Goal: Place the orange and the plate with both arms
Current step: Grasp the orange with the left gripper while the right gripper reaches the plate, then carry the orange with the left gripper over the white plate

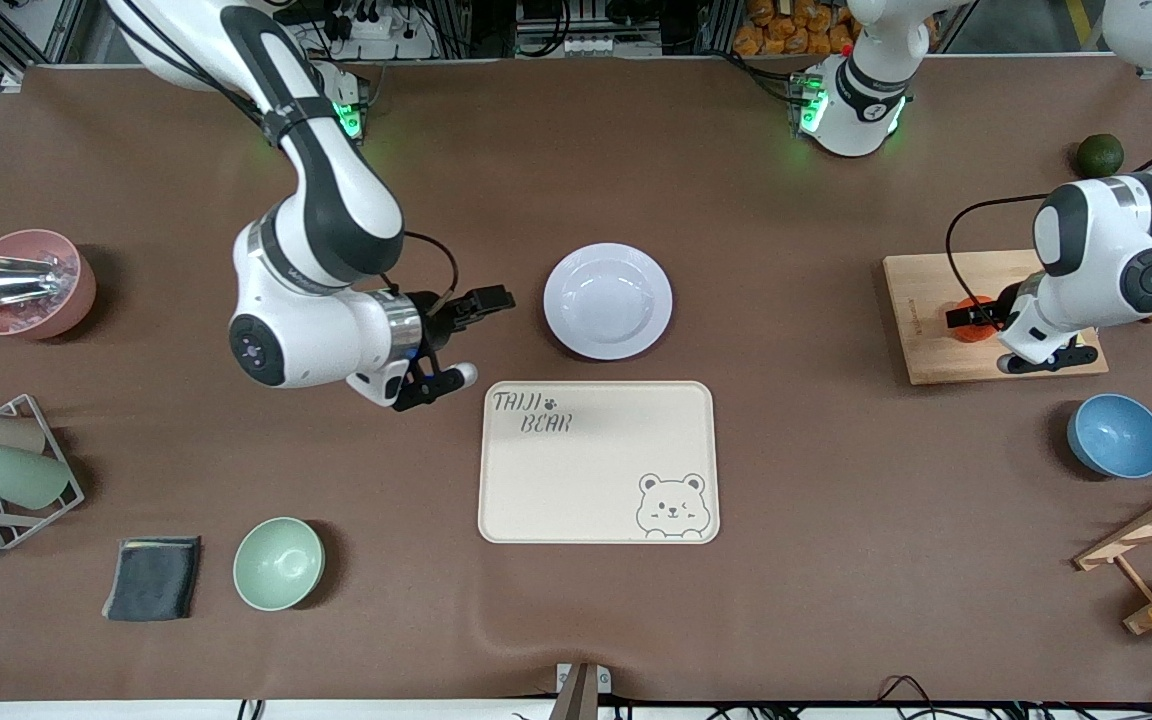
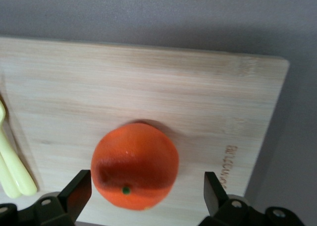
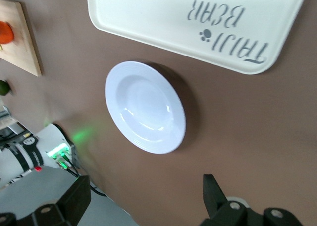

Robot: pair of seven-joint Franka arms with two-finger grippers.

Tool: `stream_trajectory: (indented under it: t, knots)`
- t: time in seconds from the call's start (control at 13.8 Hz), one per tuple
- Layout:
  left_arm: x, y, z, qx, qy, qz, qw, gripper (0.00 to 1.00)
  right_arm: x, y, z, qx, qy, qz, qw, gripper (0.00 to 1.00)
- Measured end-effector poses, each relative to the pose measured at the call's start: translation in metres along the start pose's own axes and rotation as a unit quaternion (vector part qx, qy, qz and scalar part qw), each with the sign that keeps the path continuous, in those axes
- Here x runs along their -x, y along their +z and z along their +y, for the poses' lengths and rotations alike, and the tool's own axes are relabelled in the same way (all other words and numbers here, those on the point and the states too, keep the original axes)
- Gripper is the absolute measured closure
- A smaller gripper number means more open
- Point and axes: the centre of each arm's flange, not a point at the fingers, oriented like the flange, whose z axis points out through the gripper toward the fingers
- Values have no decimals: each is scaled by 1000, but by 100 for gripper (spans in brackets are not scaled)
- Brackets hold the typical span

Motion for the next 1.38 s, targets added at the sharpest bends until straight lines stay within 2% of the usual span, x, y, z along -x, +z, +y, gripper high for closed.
stream_trajectory:
  t: [0.29, 0.58, 0.65, 0.8, 1.01, 1.38]
  knots:
    - [-2, 16, -7, -6, 4, -7, 1000, 0, 8, 22, 22, -43, 42, 3, 998, 0]
    - [-2, 22, -7, -8, 8, -11, 1000, 0, 14, 40, 41, -76, 57, 13, 995, 0]
    - [-3, 24, -7, -8, 9, -11, 1000, 9, 16, 46, 46, -83, 51, 14, 995, 0]
    - [-4, 23, -7, -8, 9, -10, 1000, 29, 19, 55, 60, -86, 37, 16, 995, 0]
    - [-8, 19, -4, -9, 12, -2, 1000, 29, 23, 66, 89, -77, 21, 29, 996, 0]
    - [-26, -14, 11, -13, 29, 29, 999, 29, 25, 65, 105, -77, 11, 35, 996, 0]
